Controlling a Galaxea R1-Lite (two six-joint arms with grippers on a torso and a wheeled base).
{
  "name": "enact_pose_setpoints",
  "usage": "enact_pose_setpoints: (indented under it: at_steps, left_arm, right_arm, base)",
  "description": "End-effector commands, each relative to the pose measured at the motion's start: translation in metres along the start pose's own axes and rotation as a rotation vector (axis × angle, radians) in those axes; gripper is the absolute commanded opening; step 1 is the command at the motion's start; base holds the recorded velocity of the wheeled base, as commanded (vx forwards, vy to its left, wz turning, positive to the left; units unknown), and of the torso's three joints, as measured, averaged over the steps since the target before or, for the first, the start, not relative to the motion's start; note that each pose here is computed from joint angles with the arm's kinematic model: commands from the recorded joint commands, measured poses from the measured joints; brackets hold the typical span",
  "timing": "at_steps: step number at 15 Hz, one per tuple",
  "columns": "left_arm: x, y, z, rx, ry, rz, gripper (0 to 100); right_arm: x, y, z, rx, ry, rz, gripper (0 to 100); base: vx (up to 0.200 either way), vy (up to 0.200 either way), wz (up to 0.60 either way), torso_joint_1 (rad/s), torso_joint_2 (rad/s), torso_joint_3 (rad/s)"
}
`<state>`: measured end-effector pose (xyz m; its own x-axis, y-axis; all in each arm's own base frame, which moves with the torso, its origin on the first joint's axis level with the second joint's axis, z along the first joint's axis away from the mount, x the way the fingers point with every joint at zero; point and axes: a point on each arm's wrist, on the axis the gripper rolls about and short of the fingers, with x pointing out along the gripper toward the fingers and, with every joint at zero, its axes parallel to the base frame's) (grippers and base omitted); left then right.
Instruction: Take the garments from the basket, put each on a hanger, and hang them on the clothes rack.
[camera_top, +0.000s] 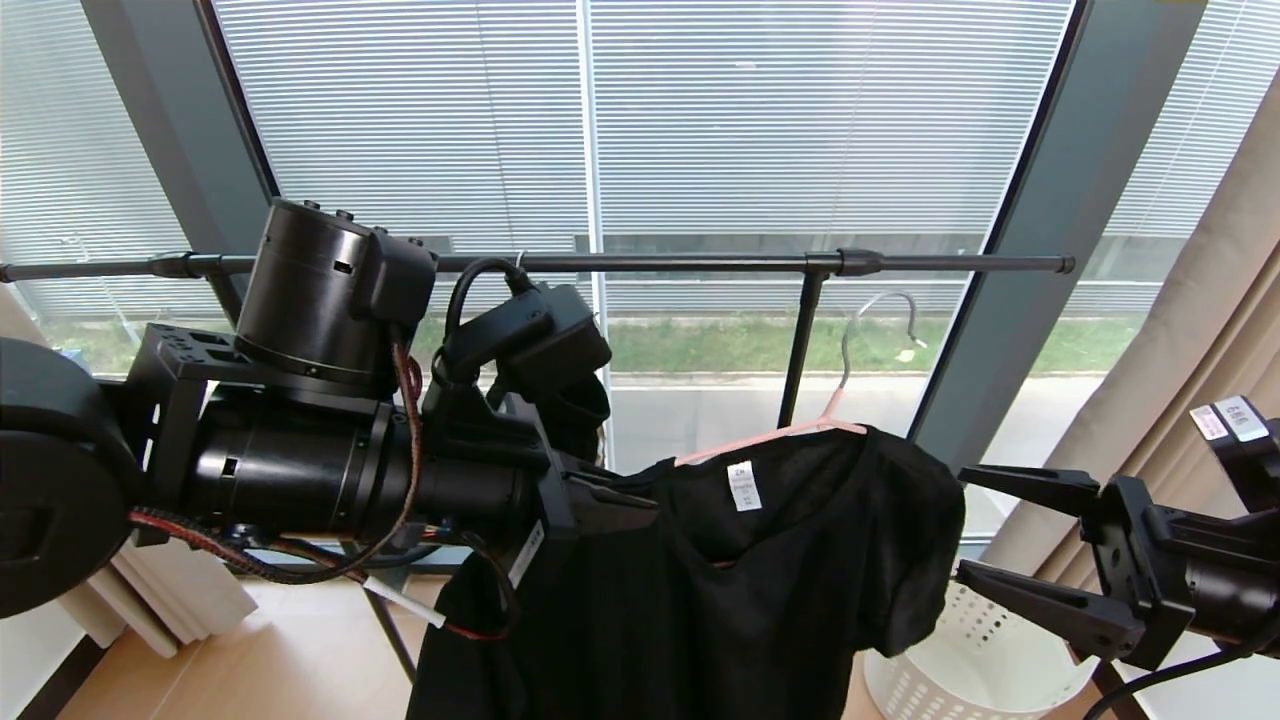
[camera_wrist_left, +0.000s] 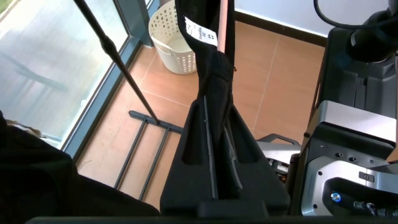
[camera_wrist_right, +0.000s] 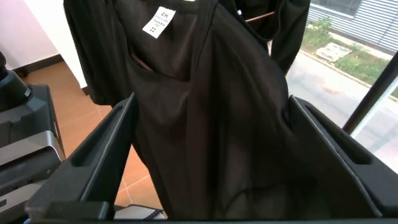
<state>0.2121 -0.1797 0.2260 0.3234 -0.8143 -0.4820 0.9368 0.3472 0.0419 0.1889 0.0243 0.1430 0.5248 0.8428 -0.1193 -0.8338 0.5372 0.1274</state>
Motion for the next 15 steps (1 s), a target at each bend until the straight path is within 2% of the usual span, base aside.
enact_pose_setpoints:
  at_steps: [1, 3, 6, 8, 15]
  left_arm:
    - [-0.014, -0.003, 0.0, 0.002, -0.02, 0.017, 0]
    - [-0.022, -0.006, -0.001, 0.008, -0.033, 0.027, 0]
    - [-0.034, -0.008, 0.0, 0.012, -0.054, 0.045, 0]
    - [-0.044, -0.013, -0.001, 0.019, -0.068, 0.053, 0]
    - [-0.059, -0.013, -0.004, 0.013, -0.088, 0.089, 0]
  right_arm:
    - [-0.006, -0.003, 0.003, -0.026, -0.014, -0.035, 100]
    - [-0.008, -0.008, 0.001, -0.044, -0.008, -0.056, 100]
    - [-0.003, -0.018, -0.009, -0.032, 0.026, -0.056, 100]
    - [-0.001, -0.028, -0.016, -0.037, 0.048, -0.073, 100]
    - [0.01, -0.052, -0.035, 0.043, 0.097, -0.081, 100]
  base:
    - [0.0, 0.0, 0.0, 0.0, 0.0, 0.0]
    - [0.0, 0.0, 0.0, 0.0, 0.0, 0.0]
    - [0.0, 0.0, 0.0, 0.0, 0.0, 0.0]
    - [0.0, 0.0, 0.0, 0.0, 0.0, 0.0]
    - [0.0, 0.0, 0.0, 0.0, 0.0, 0.0]
